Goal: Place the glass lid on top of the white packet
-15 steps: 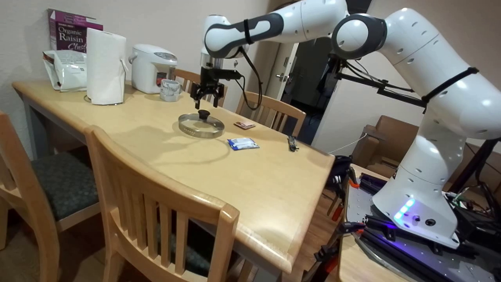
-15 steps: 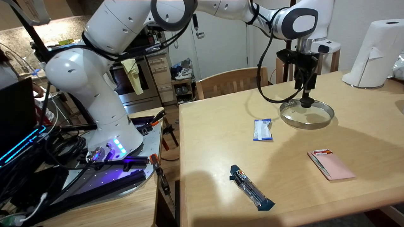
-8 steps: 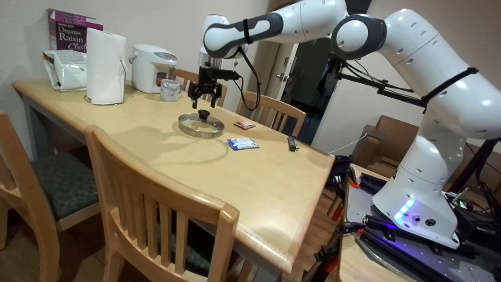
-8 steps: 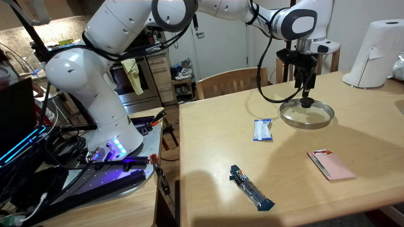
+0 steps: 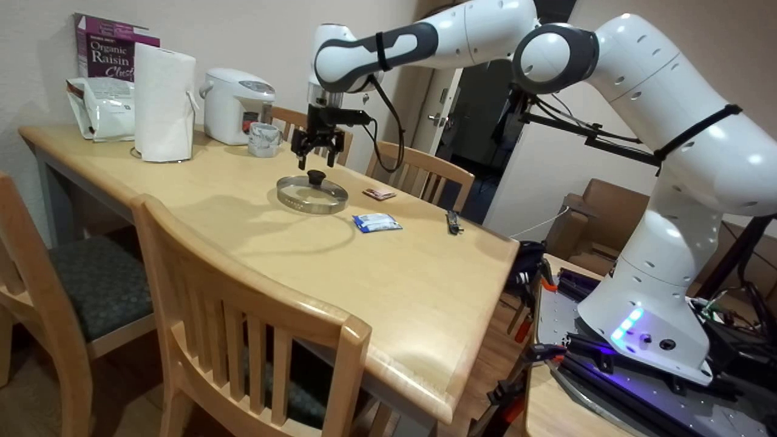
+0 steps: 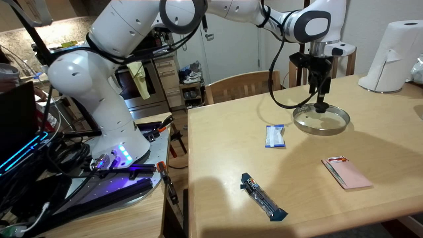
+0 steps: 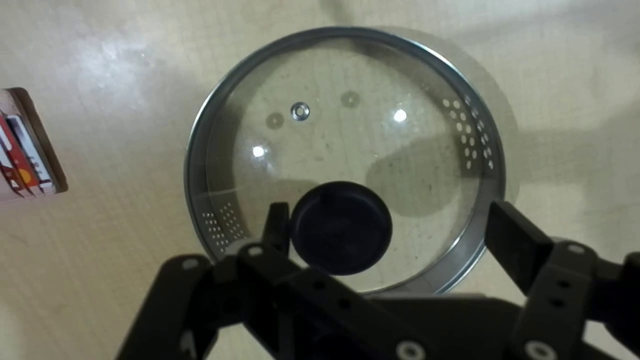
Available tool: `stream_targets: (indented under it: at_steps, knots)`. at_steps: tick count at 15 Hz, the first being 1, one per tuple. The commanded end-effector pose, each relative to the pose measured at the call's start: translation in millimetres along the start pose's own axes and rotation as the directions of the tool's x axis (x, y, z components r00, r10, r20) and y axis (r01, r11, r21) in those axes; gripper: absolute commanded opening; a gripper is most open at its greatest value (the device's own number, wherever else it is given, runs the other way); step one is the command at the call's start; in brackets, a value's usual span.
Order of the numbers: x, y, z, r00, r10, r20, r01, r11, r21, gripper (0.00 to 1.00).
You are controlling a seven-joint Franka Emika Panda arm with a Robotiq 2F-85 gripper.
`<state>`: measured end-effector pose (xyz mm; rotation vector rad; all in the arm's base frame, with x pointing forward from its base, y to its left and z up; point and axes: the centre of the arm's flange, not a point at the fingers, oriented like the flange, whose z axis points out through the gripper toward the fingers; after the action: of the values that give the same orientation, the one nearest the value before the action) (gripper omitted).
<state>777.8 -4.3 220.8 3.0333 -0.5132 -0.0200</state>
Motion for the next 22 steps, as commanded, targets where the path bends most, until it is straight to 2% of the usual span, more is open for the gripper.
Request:
stream_targets:
  at_steps: [1,7,8,9,10,15,22]
  knots:
    - [13,-6,17,0.998,0.058,-0.005,-0.059,0.997,-0.058,1.0]
    - [21,0,39,0.993,0.111,0.03,-0.108,0.989,-0.103,1.0]
    - [22,2,39,0.993,0.116,0.026,-0.113,0.989,-0.096,0.75]
    - [23,3,38,0.993,0.119,0.02,-0.116,0.988,-0.104,0.74]
    - [24,4,38,0.993,0.119,0.021,-0.116,0.988,-0.102,0.68]
    - [25,4,37,0.993,0.117,0.02,-0.115,0.989,-0.097,0.34]
    - [20,4,33,0.994,0.109,0.004,-0.108,0.99,-0.093,0.31]
